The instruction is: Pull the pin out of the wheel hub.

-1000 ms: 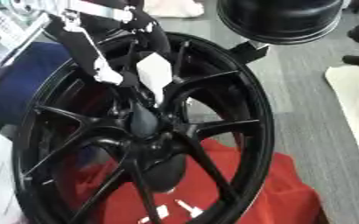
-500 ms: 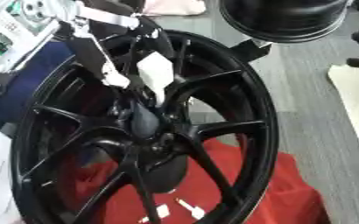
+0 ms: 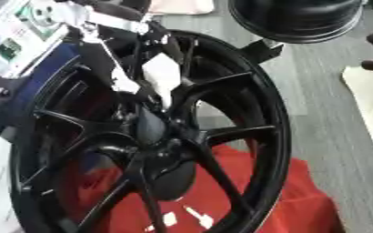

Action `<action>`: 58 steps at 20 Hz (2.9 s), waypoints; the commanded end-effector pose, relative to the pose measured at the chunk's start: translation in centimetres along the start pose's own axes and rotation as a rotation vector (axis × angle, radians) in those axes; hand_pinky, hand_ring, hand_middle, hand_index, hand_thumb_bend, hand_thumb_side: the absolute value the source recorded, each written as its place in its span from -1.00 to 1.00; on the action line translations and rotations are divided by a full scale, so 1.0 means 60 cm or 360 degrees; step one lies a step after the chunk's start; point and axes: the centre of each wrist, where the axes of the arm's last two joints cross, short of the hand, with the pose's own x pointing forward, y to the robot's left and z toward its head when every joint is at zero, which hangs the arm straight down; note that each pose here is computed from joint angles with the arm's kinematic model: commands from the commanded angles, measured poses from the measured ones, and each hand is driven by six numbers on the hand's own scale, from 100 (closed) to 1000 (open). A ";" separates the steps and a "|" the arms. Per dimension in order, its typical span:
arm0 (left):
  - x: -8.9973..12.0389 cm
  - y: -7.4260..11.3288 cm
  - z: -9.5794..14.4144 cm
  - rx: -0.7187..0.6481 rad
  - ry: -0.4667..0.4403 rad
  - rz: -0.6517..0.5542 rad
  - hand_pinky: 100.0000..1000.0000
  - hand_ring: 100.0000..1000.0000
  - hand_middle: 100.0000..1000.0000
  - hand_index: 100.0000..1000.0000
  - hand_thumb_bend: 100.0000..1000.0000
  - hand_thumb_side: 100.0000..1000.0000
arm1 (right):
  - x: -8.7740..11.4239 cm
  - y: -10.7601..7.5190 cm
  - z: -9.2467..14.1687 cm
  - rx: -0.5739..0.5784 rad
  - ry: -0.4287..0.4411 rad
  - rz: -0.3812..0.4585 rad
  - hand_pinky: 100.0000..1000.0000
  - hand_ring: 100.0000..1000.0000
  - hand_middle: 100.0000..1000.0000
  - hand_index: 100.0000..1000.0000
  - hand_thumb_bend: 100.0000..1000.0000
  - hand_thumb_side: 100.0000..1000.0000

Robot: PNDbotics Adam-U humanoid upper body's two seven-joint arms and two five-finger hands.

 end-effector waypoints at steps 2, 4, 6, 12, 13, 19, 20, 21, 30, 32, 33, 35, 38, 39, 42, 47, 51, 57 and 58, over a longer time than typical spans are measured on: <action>0.007 0.017 0.011 0.0035 0.0000 -0.0032 0.65 0.63 0.44 0.61 -0.86 -0.98 | 0.018 -0.004 -0.004 0.0003 -0.0048 0.0029 0.56 0.90 0.45 0.42 -1.00 0.41; 0.007 0.016 0.009 0.0032 -0.0013 -0.0024 0.65 0.61 0.40 0.58 -0.90 -1.00 | 0.018 -0.004 -0.004 -0.0001 -0.0046 0.0029 0.56 0.90 0.45 0.42 -1.00 0.41; 0.007 0.016 0.007 0.0026 -0.0016 -0.0020 0.62 0.57 0.31 0.51 -0.92 -1.00 | 0.018 -0.004 -0.004 -0.0002 -0.0045 0.0028 0.56 0.90 0.45 0.42 -1.00 0.41; 0.007 0.013 0.005 0.0015 -0.0015 -0.0019 0.52 0.29 -0.17 0.04 -1.00 -1.00 | 0.017 -0.004 -0.003 -0.0007 -0.0041 0.0026 0.56 0.90 0.45 0.42 -1.00 0.42; 0.007 0.014 0.005 0.0016 -0.0017 -0.0021 0.51 0.28 -0.19 0.03 -1.00 -1.00 | 0.017 -0.004 -0.003 -0.0008 -0.0039 0.0026 0.56 0.90 0.45 0.42 -1.00 0.42; 0.010 0.021 0.013 0.0052 -0.0066 -0.0008 0.36 0.02 -0.59 -0.39 -1.00 -1.00 | 0.015 -0.005 -0.002 -0.0013 -0.0033 0.0024 0.56 0.91 0.45 0.42 -1.00 0.42; 0.011 0.023 0.015 0.0060 -0.0073 -0.0005 0.33 -0.03 -0.65 -0.51 -0.96 -1.00 | 0.015 -0.005 -0.002 -0.0014 -0.0031 0.0024 0.56 0.90 0.45 0.42 -1.00 0.42; 0.011 0.025 0.017 0.0069 -0.0081 0.0001 0.32 -0.04 -0.66 -0.54 -0.94 -1.00 | 0.015 -0.005 -0.002 -0.0016 -0.0030 0.0024 0.56 0.90 0.45 0.42 -1.00 0.42; 0.023 0.037 0.023 0.0080 -0.0085 -0.0013 0.27 -0.11 -0.73 -0.65 -0.69 -1.00 | 0.014 -0.006 -0.001 -0.0018 -0.0022 0.0027 0.56 0.91 0.45 0.42 -1.00 0.42; 0.026 0.038 0.021 0.0076 -0.0080 -0.0028 0.27 -0.11 -0.73 -0.65 -0.70 -1.00 | 0.015 -0.006 -0.001 -0.0017 -0.0024 0.0027 0.56 0.91 0.45 0.42 -1.00 0.42; 0.028 0.041 0.023 0.0083 -0.0086 -0.0033 0.27 -0.11 -0.74 -0.65 -0.71 -1.00 | 0.014 -0.006 -0.001 -0.0017 -0.0023 0.0027 0.56 0.91 0.45 0.42 -1.00 0.42; 0.033 0.050 0.031 0.0119 -0.0114 -0.0030 0.26 -0.11 -0.74 -0.66 -0.76 -1.00 | 0.014 -0.007 -0.001 -0.0017 -0.0022 0.0028 0.56 0.91 0.45 0.42 -1.00 0.42; 0.038 0.067 0.050 0.0198 -0.0162 -0.0014 0.26 -0.11 -0.75 -0.66 -0.80 -1.00 | 0.014 -0.006 -0.001 -0.0015 -0.0022 0.0028 0.56 0.91 0.45 0.42 -1.00 0.42; 0.038 0.071 0.057 0.0230 -0.0178 -0.0005 0.26 -0.11 -0.75 -0.66 -0.81 -1.00 | 0.014 -0.006 -0.001 -0.0015 -0.0021 0.0029 0.56 0.91 0.45 0.42 -1.00 0.42; 0.037 0.079 0.073 0.0310 -0.0205 0.0027 0.26 -0.11 -0.75 -0.66 -0.84 -1.00 | 0.015 -0.007 -0.001 -0.0016 -0.0022 0.0033 0.56 0.91 0.45 0.42 -1.00 0.42; 0.029 0.090 0.110 0.0489 -0.0242 0.0097 0.25 -0.11 -0.76 -0.68 -0.88 -1.00 | 0.014 -0.008 0.001 -0.0018 -0.0019 0.0037 0.56 0.91 0.45 0.42 -1.00 0.41; 0.024 0.092 0.131 0.0570 -0.0255 0.0133 0.25 -0.11 -0.76 -0.68 -0.89 -1.00 | 0.013 -0.009 0.002 -0.0021 -0.0016 0.0040 0.56 0.91 0.45 0.42 -1.00 0.41; -0.019 0.079 0.166 0.0667 -0.0090 0.0249 0.25 -0.11 -0.78 -0.70 -1.00 -1.00 | 0.002 -0.032 0.017 -0.0108 0.0026 0.0094 0.56 0.91 0.45 0.42 -1.00 0.39; -0.042 0.070 0.187 0.0719 -0.0009 0.0317 0.25 -0.11 -0.78 -0.70 -1.00 -1.00 | 0.000 -0.039 0.023 -0.0139 0.0033 0.0109 0.56 0.91 0.45 0.42 -1.00 0.39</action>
